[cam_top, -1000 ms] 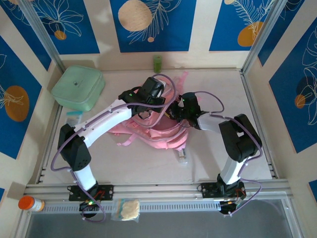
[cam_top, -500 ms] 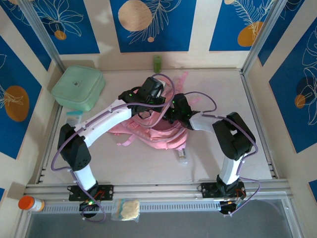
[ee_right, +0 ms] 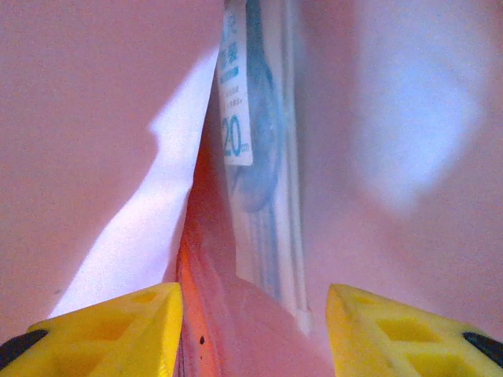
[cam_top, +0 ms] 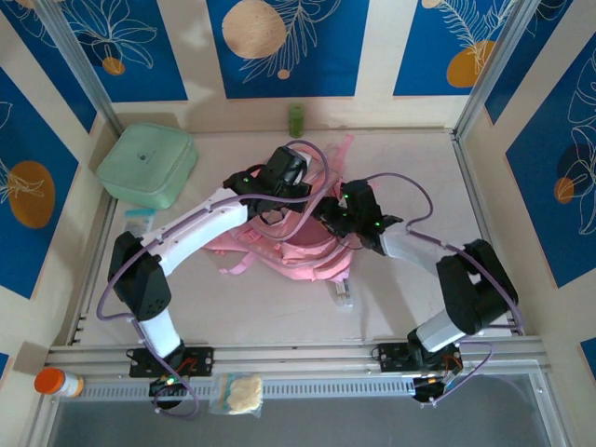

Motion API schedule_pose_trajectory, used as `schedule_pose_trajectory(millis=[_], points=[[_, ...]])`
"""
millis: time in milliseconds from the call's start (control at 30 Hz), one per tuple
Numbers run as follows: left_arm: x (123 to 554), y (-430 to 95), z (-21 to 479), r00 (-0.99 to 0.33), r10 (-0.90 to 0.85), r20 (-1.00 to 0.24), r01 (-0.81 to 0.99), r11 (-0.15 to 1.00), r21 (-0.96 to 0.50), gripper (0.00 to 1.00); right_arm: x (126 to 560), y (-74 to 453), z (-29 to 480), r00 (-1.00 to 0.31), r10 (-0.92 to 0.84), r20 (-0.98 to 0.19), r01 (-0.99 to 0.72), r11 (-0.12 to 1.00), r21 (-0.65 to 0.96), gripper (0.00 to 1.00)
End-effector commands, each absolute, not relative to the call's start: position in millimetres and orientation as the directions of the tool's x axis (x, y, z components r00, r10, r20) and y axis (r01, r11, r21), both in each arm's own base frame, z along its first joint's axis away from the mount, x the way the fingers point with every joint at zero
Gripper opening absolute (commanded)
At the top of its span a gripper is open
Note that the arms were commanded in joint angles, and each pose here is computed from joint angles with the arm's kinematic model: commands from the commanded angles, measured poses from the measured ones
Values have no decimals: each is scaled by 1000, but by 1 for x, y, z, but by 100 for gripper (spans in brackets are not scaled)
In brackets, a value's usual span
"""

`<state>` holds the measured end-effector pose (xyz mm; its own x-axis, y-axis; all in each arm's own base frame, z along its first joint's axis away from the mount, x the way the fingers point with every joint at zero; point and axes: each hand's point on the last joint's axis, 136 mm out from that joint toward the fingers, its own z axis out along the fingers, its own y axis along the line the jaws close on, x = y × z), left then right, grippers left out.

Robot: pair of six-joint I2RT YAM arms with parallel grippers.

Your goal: Pack books, pencil case, and school supplies into a backpack

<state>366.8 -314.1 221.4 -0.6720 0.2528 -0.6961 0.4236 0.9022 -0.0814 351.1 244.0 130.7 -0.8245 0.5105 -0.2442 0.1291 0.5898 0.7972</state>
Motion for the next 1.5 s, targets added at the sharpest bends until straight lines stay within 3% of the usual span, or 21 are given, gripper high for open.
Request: schedule_pose_trajectory(millis=[0,233,400,500,667,800,933,1133,1467], points=[[378,-319,255,-621,151,-769,414,896,-159,0,334,222,132,-836,473,-279,111,644,757,53],[371,-321,225,-669,178,-722,419,892,-168,0,313,173,147,-830,473,-295,109,656,747,52],[365,-329,200,-713,177,-678,425,878,-218,0,298,144,157,-819,477,-319,114,679,725,42],[363,-335,186,-734,181,-654,427,872,-239,0,289,142,165,-830,450,-330,93,695,713,36],[358,-352,163,-775,180,-606,442,840,-314,0,277,153,169,-857,359,-370,35,756,654,35],[345,-359,170,-790,181,-587,466,798,-381,36,270,164,171,-871,283,-401,-15,801,598,39],[329,-347,198,-764,135,-631,487,763,-426,50,261,178,168,-887,195,-418,-67,842,535,41],[315,-280,197,-787,-31,-616,339,813,-474,60,245,202,151,-914,75,-398,-114,895,431,42],[301,-198,141,-796,-337,-503,16,819,-574,65,229,250,134,-916,-101,-388,-224,932,286,39]])
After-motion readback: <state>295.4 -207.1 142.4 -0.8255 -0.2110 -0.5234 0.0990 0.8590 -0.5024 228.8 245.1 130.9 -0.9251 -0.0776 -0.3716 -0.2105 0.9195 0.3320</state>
